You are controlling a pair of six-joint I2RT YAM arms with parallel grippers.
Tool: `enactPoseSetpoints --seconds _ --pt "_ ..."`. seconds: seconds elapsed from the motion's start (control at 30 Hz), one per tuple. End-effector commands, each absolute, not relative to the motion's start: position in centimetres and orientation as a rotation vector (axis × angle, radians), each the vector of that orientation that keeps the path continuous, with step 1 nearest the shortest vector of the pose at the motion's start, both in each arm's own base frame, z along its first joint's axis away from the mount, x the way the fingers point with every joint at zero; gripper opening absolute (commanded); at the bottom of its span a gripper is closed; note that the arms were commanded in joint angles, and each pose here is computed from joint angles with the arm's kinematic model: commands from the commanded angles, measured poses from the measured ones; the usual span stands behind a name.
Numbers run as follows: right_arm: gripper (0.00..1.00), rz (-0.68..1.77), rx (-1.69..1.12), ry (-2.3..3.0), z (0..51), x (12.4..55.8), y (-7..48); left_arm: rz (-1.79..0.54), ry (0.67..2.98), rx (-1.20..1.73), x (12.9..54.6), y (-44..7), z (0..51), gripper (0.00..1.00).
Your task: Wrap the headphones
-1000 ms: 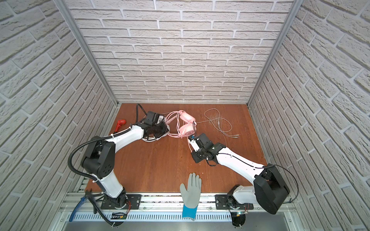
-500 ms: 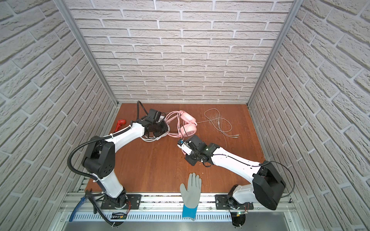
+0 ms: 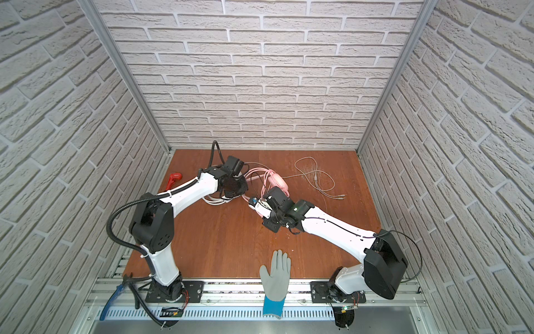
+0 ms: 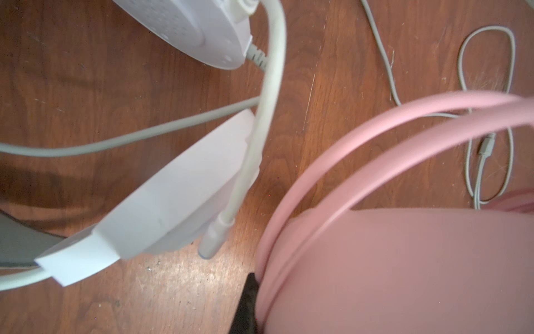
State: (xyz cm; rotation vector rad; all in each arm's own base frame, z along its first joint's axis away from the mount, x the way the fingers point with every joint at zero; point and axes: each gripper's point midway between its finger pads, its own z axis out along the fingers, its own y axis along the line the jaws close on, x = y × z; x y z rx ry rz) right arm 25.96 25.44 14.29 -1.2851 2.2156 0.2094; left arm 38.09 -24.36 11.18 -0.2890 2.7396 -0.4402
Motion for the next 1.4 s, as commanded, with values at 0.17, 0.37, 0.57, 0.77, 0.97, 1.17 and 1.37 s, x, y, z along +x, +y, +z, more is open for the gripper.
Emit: enactPoseSetpoints --seconds 0.17,0.37,0.57,0.77,0.97,1.17,1.37 --pt "0.06 0.149 -1.404 2.100 16.4 27.3 26.8 -0.430 2.754 -0.113 37.7 -26.0 12.1 0.00" --pt "0.06 0.113 -1.447 2.027 17.3 28.3 27.5 -0.382 2.793 -0.017 37.0 -25.9 11.8 0.00" --pt "0.06 0.102 -1.488 1.956 17.7 29.0 28.2 -0.401 2.813 0.083 36.7 -26.5 11.8 0.00" --pt "0.06 0.106 -1.507 1.895 17.9 29.4 28.8 -0.433 2.843 0.151 36.4 -27.3 11.1 0.00" --pt "0.06 0.090 -1.556 1.839 17.6 29.8 29.2 -0.409 2.864 0.251 36.0 -27.7 11.2 0.00" --pt "0.06 0.081 -1.546 1.811 17.9 30.8 29.5 -0.426 2.874 0.288 35.7 -28.0 11.2 0.00" --pt "0.06 0.098 -1.531 1.807 17.7 31.3 29.8 -0.441 2.873 0.356 35.2 -28.6 11.4 0.00"
